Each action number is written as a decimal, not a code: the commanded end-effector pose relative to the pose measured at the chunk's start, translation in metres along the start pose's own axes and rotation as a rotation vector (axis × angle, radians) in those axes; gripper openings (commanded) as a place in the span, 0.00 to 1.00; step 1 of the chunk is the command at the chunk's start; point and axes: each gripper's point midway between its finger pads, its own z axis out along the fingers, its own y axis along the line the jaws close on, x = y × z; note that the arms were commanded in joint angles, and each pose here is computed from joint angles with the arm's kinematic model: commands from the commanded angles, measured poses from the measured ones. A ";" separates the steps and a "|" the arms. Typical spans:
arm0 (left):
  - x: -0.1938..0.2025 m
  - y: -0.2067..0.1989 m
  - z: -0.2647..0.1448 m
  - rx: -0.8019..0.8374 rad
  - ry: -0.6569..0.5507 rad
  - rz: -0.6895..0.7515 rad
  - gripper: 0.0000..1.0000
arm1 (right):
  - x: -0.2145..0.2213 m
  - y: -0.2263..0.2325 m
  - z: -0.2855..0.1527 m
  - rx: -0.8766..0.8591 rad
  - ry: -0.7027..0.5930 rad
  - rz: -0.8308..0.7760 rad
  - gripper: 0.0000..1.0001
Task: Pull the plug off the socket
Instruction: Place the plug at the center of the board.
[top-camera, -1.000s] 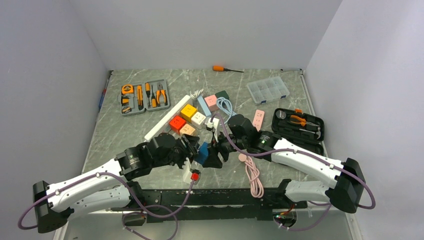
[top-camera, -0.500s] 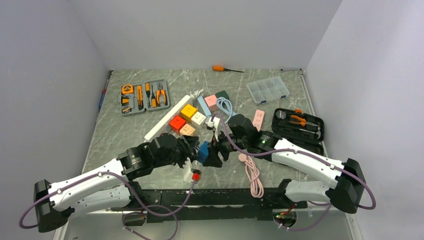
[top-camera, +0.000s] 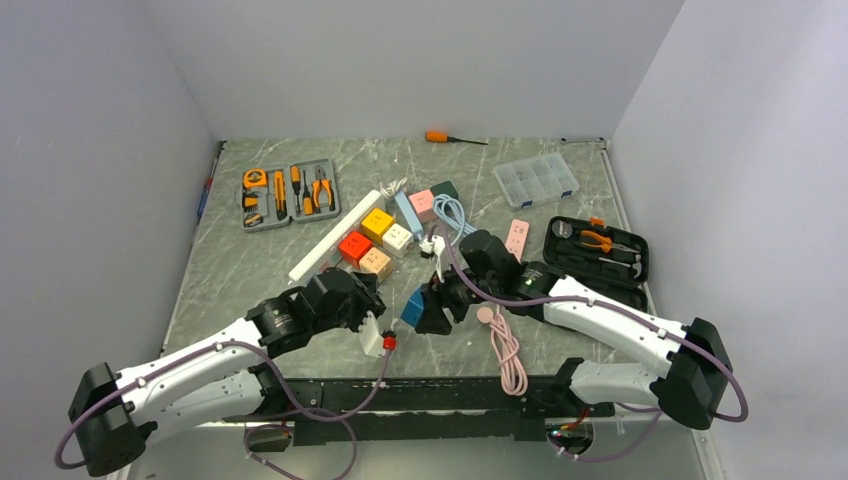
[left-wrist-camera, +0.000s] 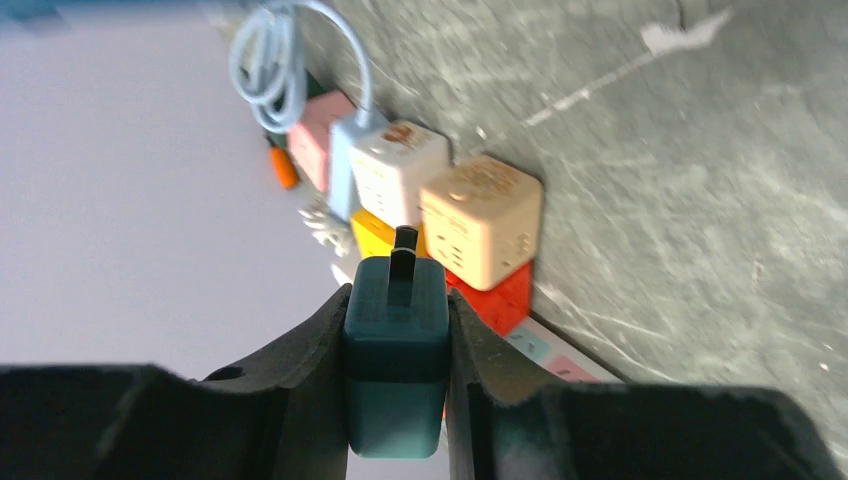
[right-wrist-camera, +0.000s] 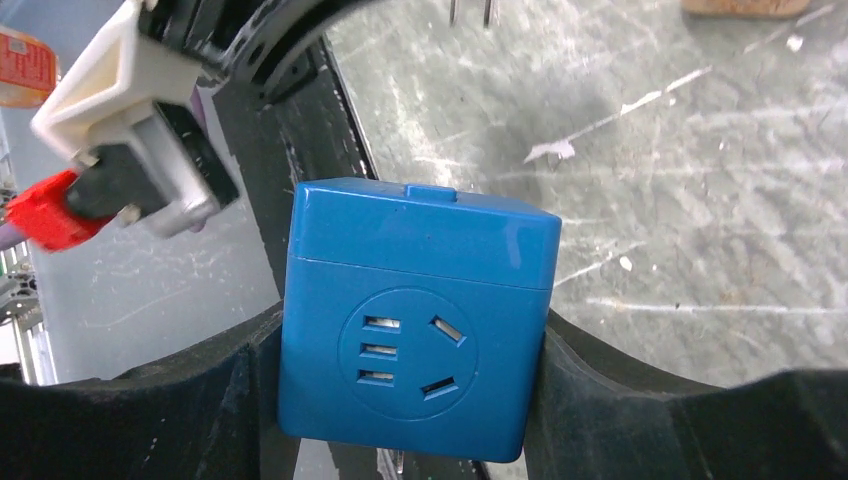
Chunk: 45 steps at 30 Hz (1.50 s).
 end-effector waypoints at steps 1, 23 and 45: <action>0.026 0.005 0.004 -0.041 0.094 0.024 0.00 | 0.009 -0.003 -0.006 0.022 0.001 0.043 0.00; 0.041 -0.037 0.004 -0.015 0.074 -0.074 0.00 | 0.068 -0.119 -0.001 0.582 0.095 0.344 0.00; -0.093 -0.043 0.063 0.112 -0.319 -0.063 0.00 | 0.097 -0.155 -0.009 0.837 -0.019 0.520 0.82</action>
